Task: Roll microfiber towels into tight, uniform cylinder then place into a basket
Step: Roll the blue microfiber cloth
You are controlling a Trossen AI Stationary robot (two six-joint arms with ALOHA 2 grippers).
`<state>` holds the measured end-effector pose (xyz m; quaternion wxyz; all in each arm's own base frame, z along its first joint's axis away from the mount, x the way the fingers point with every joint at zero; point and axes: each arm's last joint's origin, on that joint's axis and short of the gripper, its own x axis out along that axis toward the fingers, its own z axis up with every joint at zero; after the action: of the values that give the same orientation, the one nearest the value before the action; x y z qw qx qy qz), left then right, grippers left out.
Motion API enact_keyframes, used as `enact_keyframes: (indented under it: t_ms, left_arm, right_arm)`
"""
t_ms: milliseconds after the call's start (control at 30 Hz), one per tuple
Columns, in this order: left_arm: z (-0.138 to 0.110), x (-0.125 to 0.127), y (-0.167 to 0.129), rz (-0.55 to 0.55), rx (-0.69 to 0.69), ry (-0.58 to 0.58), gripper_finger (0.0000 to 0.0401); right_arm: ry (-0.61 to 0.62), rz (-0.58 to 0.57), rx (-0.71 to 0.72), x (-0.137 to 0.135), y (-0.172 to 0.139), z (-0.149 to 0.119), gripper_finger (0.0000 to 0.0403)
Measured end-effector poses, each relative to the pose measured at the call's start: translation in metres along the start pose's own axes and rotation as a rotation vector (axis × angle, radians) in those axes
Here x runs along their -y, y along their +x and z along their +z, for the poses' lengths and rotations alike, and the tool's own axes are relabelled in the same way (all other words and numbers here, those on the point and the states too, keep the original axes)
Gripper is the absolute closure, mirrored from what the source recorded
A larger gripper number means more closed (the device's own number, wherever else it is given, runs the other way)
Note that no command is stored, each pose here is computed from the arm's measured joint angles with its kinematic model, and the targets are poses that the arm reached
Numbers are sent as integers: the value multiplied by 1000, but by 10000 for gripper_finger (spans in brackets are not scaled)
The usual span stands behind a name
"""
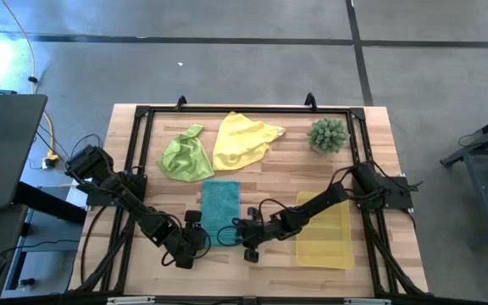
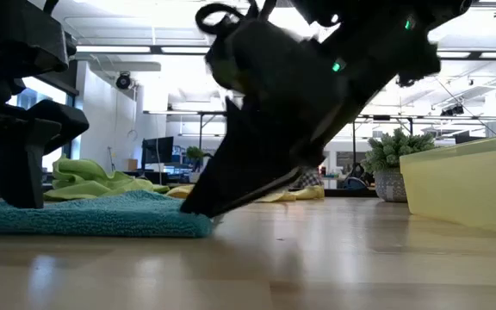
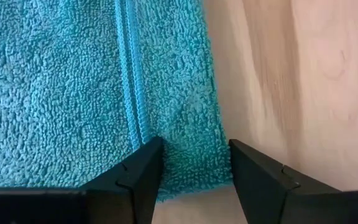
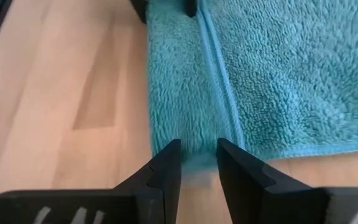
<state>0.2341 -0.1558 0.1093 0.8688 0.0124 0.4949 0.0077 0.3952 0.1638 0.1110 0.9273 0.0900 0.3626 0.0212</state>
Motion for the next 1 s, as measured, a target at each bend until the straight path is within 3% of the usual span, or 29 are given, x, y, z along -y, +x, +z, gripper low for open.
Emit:
enact_keyframes:
  t_ms: [133, 233, 367, 467, 600, 733, 1000]
  left_arm:
    - [0, 0, 0, 8, 3, -5, 235]
    - [-1, 0, 1, 11, 6, -5, 235]
    - [-1, 0, 1, 14, 7, -7, 233]
    - [-1, 0, 1, 14, 10, -8, 233]
    - [-1, 0, 1, 14, 11, -8, 233]
    - [-1, 0, 1, 16, 12, -21, 233]
    - [-1, 0, 1, 19, 16, -50, 233]
  right_arm:
    - [-79, 42, 40, -7, -16, 14, 309]
    - [-204, 74, 85, -20, -21, 15, 309]
    - [-352, 8, 107, -31, -19, 5, 307]
    - [-358, -42, 126, -30, -15, 3, 291]
    - [-329, -25, 152, -27, -7, 2, 252]
    - [-374, -30, 140, -26, 4, -7, 219]
    - [-392, -60, 109, -17, 19, -18, 222]
